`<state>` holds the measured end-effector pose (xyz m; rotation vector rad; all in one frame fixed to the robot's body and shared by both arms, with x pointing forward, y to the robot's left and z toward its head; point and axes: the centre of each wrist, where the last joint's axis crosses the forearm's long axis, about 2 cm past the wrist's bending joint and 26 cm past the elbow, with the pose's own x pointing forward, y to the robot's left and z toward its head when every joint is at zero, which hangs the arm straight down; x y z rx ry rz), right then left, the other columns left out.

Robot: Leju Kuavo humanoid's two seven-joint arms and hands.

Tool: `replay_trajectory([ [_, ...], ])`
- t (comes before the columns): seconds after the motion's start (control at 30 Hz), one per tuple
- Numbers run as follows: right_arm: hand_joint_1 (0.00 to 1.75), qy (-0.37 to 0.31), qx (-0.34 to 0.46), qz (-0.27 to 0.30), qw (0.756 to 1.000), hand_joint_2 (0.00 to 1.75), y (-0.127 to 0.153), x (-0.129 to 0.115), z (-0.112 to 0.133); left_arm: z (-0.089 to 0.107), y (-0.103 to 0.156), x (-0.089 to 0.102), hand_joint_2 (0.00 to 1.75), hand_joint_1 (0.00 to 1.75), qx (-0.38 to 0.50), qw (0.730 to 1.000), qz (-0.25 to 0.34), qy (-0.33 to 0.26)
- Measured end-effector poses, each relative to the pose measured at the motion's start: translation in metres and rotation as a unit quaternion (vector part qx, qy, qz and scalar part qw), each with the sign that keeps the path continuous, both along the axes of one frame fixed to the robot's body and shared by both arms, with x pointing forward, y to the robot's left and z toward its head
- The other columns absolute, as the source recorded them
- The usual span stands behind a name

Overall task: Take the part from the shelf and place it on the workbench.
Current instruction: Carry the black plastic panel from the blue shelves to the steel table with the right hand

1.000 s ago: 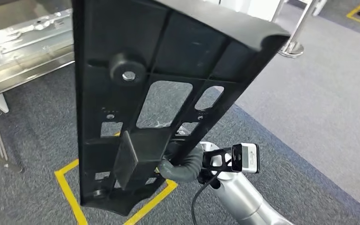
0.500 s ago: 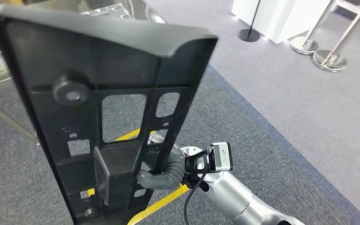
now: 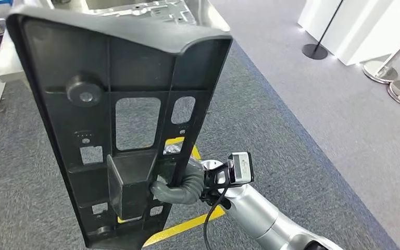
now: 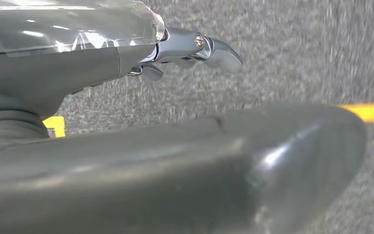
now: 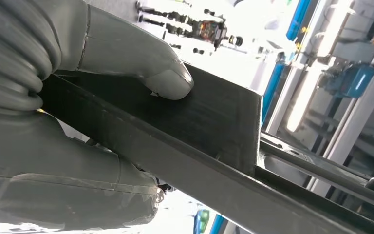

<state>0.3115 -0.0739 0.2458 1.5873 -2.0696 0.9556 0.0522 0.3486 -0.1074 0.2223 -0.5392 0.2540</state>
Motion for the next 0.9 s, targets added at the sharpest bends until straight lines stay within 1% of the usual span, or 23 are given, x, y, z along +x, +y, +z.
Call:
replay_trajectory([
  [0.2,1.75,0.009,-0.007,0.001,1.000,1.75,-0.0010,0.0018,-0.0052,0.0000,-0.0001,0.0005,0.00,0.00,-0.006,1.000,0.007,-0.003],
  [0.43,1.75,0.011,-0.002,0.007,1.000,1.75,0.0034,0.0017,-0.0029,-0.0007,-0.0024,-0.0036,0.00,0.00,-0.013,1.000,0.020,0.002],
  [0.6,1.75,0.021,0.005,0.017,1.000,1.75,0.0067,0.0004,-0.0032,0.0000,-0.0015,0.0013,0.00,0.00,-0.015,1.000,0.022,-0.005],
  [0.9,1.75,0.025,0.006,0.014,1.000,1.75,0.0063,0.0005,-0.0048,-0.0001,0.0002,-0.0006,0.00,0.00,-0.019,0.999,0.018,-0.019],
])
